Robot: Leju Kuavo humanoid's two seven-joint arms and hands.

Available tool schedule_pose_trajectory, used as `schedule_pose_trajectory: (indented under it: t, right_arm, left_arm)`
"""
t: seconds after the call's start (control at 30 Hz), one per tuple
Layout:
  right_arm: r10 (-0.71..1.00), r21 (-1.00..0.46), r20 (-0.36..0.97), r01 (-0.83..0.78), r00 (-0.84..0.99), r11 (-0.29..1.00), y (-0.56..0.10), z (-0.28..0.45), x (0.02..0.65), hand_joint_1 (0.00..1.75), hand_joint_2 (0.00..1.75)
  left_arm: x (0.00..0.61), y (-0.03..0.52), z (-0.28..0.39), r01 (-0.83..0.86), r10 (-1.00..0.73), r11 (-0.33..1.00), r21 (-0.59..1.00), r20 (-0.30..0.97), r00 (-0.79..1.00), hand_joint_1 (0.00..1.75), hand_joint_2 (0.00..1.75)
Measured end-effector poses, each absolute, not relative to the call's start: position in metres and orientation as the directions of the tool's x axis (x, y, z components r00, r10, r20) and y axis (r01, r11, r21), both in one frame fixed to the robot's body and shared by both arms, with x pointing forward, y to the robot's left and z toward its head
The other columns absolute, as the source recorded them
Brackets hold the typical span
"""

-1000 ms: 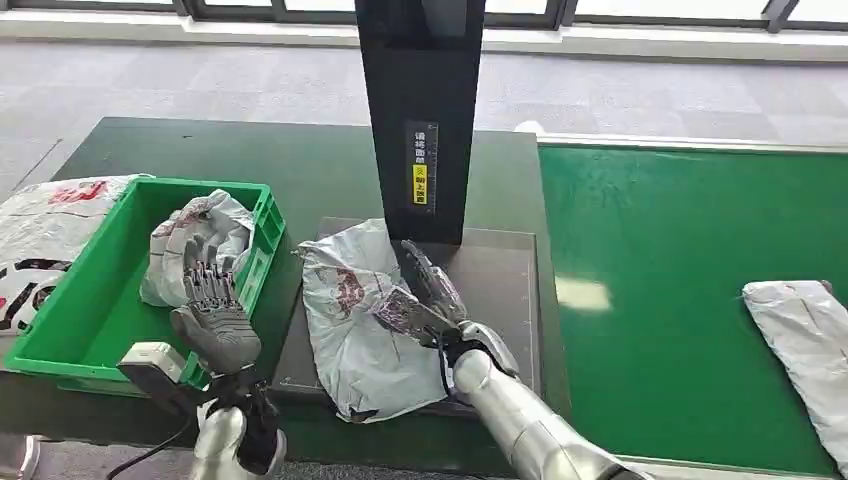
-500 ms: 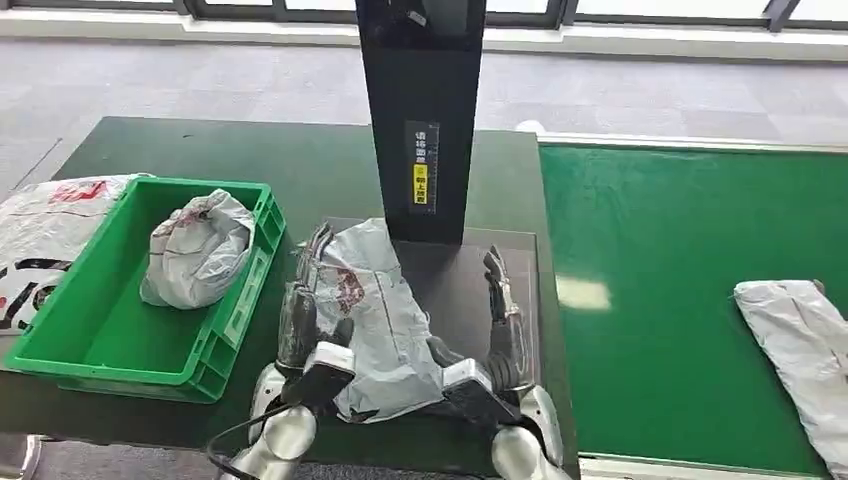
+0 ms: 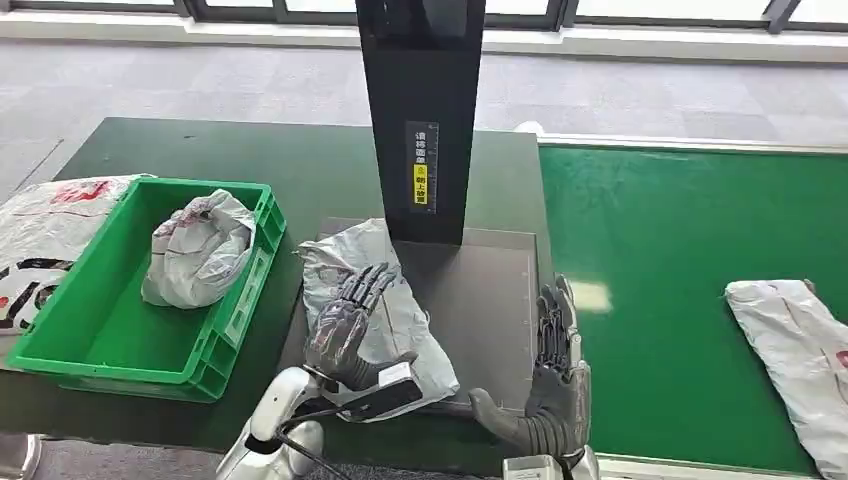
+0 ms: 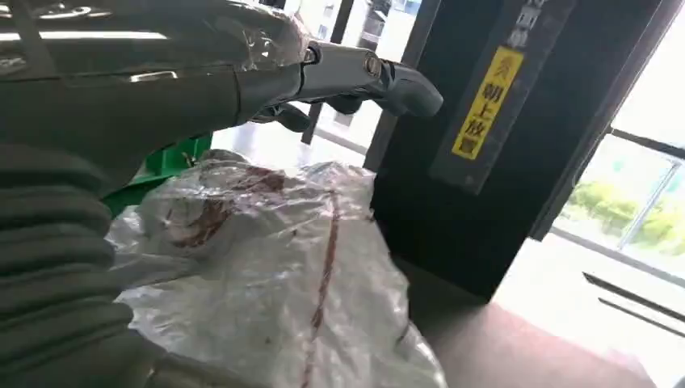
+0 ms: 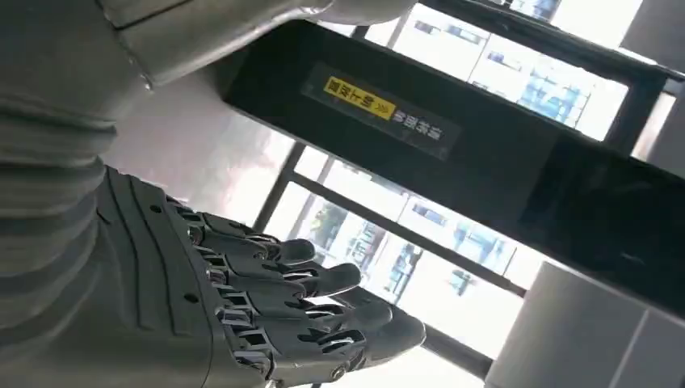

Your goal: Moved the parcel from conveyor to table for the left to box.

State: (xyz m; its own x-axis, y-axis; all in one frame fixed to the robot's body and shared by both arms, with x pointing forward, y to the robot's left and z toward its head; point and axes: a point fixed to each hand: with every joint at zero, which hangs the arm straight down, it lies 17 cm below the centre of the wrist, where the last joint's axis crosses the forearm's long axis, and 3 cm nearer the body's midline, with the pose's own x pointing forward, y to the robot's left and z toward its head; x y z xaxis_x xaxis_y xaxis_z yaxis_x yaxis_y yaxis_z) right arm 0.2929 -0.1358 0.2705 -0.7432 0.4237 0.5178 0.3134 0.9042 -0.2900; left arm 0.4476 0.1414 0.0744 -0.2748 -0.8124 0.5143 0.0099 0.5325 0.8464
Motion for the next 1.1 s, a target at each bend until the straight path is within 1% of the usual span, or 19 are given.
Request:
schedule_pose_trajectory:
  t: [0.03, 0.07, 0.1, 0.23, 0.3, 0.6, 0.73, 0.77, 0.8, 0.93, 1.1]
  right_arm:
    - [0.42, -0.28, 0.516, 0.316, -0.747, 0.907, -0.139, 0.274, 0.291, 0.0, 1.75]
    - [0.417, -0.272, 0.512, 0.319, -0.751, 0.908, -0.141, 0.277, 0.29, 0.0, 1.75]
    - [0.415, -0.266, 0.508, 0.321, -0.755, 0.909, -0.143, 0.28, 0.289, 0.0, 1.75]
    - [0.412, -0.262, 0.487, 0.322, -0.77, 0.91, -0.145, 0.289, 0.285, 0.0, 1.75]
    - [0.414, -0.264, 0.478, 0.323, -0.775, 0.909, -0.145, 0.292, 0.285, 0.0, 1.75]
    - [0.41, -0.267, 0.472, 0.317, -0.78, 0.91, -0.144, 0.293, 0.284, 0.0, 1.75]
    - [0.413, -0.273, 0.468, 0.317, -0.781, 0.908, -0.143, 0.293, 0.284, 0.0, 1.75]
    - [0.412, -0.274, 0.466, 0.315, -0.783, 0.909, -0.142, 0.294, 0.284, 0.0, 1.75]
    - [0.411, -0.274, 0.465, 0.314, -0.784, 0.909, -0.142, 0.294, 0.284, 0.0, 1.75]
    - [0.405, -0.274, 0.464, 0.307, -0.788, 0.911, -0.141, 0.295, 0.285, 0.0, 1.75]
    - [0.393, -0.268, 0.47, 0.297, -0.79, 0.917, -0.141, 0.296, 0.287, 0.0, 1.75]
  left_arm:
    - [0.447, 0.145, 0.066, 0.024, -0.835, 0.496, 0.868, 0.485, -0.26, 0.0, 0.0]
    - [0.446, 0.148, 0.059, 0.036, -0.853, 0.466, 0.884, 0.459, -0.249, 0.0, 0.0]
    - [0.446, 0.151, 0.053, 0.049, -0.869, 0.436, 0.899, 0.434, -0.236, 0.0, 1.75]
    - [0.442, 0.174, 0.02, 0.112, -0.953, 0.242, 0.964, 0.257, -0.161, 0.0, 1.75]
    - [0.441, 0.18, 0.013, 0.127, -0.963, 0.202, 0.971, 0.221, -0.158, 0.0, 1.75]
    - [0.441, 0.19, 0.006, 0.141, -0.97, 0.169, 0.975, 0.19, -0.153, 0.0, 1.75]
    - [0.441, 0.195, -0.007, 0.193, -0.977, 0.123, 0.973, 0.154, -0.15, 0.0, 1.75]
    - [0.441, 0.196, -0.011, 0.206, -0.978, 0.11, 0.972, 0.143, -0.149, 0.31, 1.75]
    - [0.441, 0.196, -0.013, 0.216, -0.98, 0.096, 0.972, 0.13, -0.15, 1.75, 1.75]
    - [0.436, 0.199, -0.024, 0.242, -0.982, 0.076, 0.967, 0.115, -0.151, 1.75, 1.75]
    - [0.429, 0.204, -0.032, 0.272, -0.977, 0.075, 0.959, 0.125, -0.172, 1.75, 1.75]
